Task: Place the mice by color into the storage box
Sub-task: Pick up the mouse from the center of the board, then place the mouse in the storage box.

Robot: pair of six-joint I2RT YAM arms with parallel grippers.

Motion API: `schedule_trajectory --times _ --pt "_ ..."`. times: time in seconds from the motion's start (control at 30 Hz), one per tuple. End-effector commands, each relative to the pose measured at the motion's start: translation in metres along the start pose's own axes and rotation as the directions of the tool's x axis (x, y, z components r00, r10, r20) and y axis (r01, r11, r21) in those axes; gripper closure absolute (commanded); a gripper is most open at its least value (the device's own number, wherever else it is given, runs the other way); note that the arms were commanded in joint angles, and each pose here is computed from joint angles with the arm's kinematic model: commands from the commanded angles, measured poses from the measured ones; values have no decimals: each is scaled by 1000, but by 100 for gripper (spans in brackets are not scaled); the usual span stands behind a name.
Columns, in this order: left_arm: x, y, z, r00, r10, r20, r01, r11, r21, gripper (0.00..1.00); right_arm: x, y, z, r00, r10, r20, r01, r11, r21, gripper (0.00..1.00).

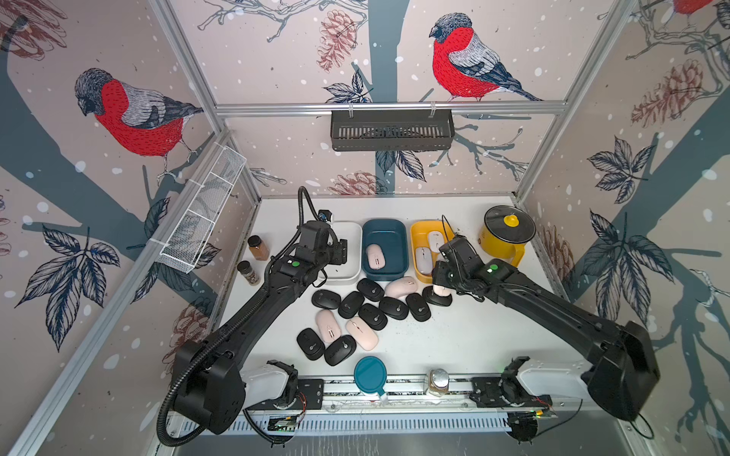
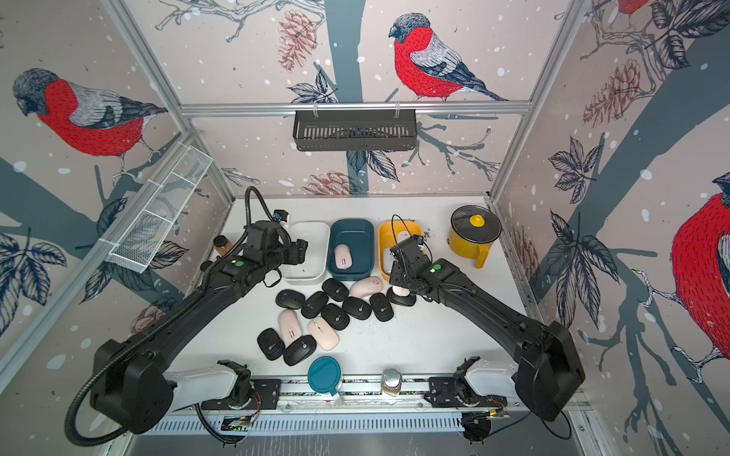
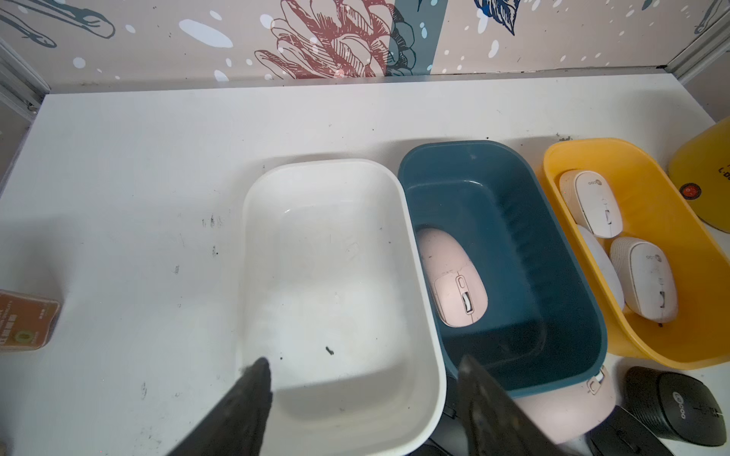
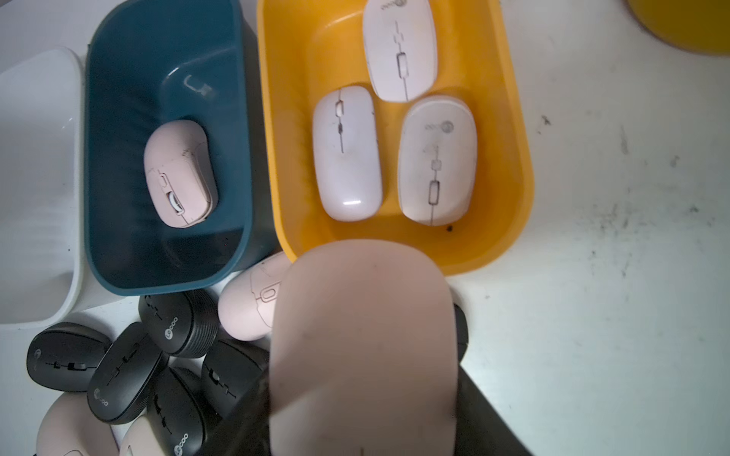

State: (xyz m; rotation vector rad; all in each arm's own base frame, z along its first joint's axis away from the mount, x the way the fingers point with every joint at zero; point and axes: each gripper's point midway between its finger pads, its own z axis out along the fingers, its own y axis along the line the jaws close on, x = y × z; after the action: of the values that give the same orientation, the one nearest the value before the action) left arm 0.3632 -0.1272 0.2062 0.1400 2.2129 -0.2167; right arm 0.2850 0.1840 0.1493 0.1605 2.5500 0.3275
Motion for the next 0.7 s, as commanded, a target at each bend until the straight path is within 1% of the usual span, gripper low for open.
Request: schedule_trajectory --times 0.0,0.17,0.33,0.47,0.6,0.67 --pt "-7 2 -1 1000 3 28 -2 1000 -12 26 -27 16 0 994 -70 82 73 997 -27 44" --pt "-9 2 -3 999 1 32 0 1000 -13 26 -58 47 4 982 -86 171 104 990 -99 44" --pt "-10 3 -5 999 3 39 -2 1000 -16 26 -80 78 15 970 -130 207 161 977 -140 44" --pt "-9 3 -4 999 4 34 -4 1000 -20 26 -98 97 29 952 -173 253 209 970 -123 44" --pt "-10 5 -5 999 6 42 -5 1000 -28 26 -108 115 46 936 -223 271 260 959 -111 44" --pt "-10 6 -5 999 6 41 -5 1000 -31 26 -108 119 60 932 -252 260 282 956 -85 44"
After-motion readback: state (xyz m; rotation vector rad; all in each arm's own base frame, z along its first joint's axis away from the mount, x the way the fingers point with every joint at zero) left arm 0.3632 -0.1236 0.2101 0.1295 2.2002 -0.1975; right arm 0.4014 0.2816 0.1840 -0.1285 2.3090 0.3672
